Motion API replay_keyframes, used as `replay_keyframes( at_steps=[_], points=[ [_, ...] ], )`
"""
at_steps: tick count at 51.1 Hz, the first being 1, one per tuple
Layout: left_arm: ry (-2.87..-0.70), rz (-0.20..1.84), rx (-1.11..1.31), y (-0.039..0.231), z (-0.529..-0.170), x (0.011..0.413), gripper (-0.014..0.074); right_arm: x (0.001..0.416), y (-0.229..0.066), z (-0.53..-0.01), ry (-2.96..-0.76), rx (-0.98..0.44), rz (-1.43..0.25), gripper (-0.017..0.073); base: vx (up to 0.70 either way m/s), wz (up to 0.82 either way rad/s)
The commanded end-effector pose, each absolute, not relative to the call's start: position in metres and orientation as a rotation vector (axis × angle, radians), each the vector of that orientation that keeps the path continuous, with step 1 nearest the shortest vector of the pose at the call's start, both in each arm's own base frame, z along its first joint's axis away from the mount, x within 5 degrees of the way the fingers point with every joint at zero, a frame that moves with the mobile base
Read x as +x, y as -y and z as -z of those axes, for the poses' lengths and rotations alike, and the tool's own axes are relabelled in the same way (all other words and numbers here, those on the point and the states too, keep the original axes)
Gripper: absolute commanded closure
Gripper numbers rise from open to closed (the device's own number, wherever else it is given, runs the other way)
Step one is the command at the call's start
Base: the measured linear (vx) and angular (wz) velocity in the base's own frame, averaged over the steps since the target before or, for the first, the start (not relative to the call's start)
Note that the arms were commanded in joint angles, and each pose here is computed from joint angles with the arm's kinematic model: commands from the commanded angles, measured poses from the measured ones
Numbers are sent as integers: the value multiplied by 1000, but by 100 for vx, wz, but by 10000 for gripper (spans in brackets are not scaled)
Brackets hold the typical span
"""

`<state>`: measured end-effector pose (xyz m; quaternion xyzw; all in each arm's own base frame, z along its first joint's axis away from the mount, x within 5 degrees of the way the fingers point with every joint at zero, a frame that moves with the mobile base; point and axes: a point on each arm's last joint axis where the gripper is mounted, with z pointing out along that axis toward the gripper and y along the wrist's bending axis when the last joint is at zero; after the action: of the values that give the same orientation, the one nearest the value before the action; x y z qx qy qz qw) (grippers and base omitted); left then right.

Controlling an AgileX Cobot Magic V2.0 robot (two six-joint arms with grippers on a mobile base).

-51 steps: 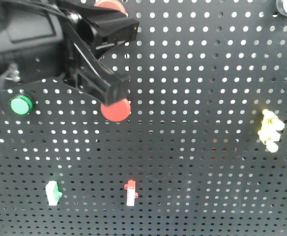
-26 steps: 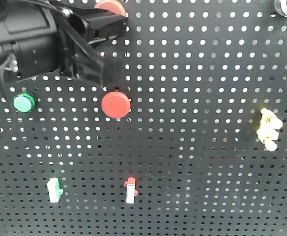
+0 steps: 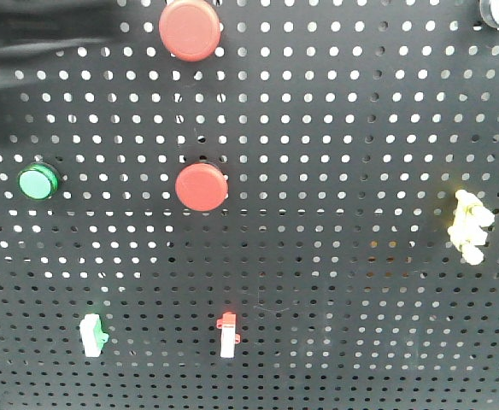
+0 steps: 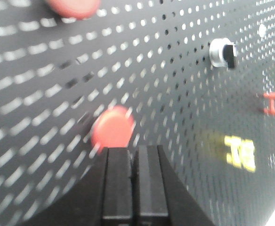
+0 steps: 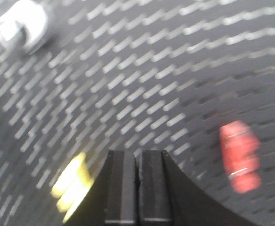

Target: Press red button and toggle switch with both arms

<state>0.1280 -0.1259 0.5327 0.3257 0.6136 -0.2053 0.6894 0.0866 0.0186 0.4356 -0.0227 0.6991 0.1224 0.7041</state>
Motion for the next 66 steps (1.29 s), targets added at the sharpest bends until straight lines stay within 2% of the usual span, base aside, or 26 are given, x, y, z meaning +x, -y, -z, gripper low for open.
replay_keyframes(
  at_steps=[1, 9, 15, 31, 41, 66],
  points=[
    [-1297, 487, 686, 120, -537, 120, 592, 90, -25, -456, -1466, -139, -311, 562, 0, 0],
    [-1320, 545, 640, 124, -521, 125, 592, 109, -40, -481, -1387, -248, -510, 562, 0, 0],
    [-1330, 563, 626, 126, -518, 126, 592, 128, -46, -498, -1359, -312, -591, 562, 0, 0],
    [-1323, 571, 617, 126, -518, 126, 592, 173, -49, -529, -1356, -343, -680, 562, 0, 0],
    [-1323, 571, 617, 126, -518, 126, 592, 190, -46, -525, -1380, -308, -669, 562, 0, 0],
    [-1320, 562, 620, 126, -518, 127, 592, 198, -30, -523, -1396, -234, -409, 562, 0, 0]
  ],
)
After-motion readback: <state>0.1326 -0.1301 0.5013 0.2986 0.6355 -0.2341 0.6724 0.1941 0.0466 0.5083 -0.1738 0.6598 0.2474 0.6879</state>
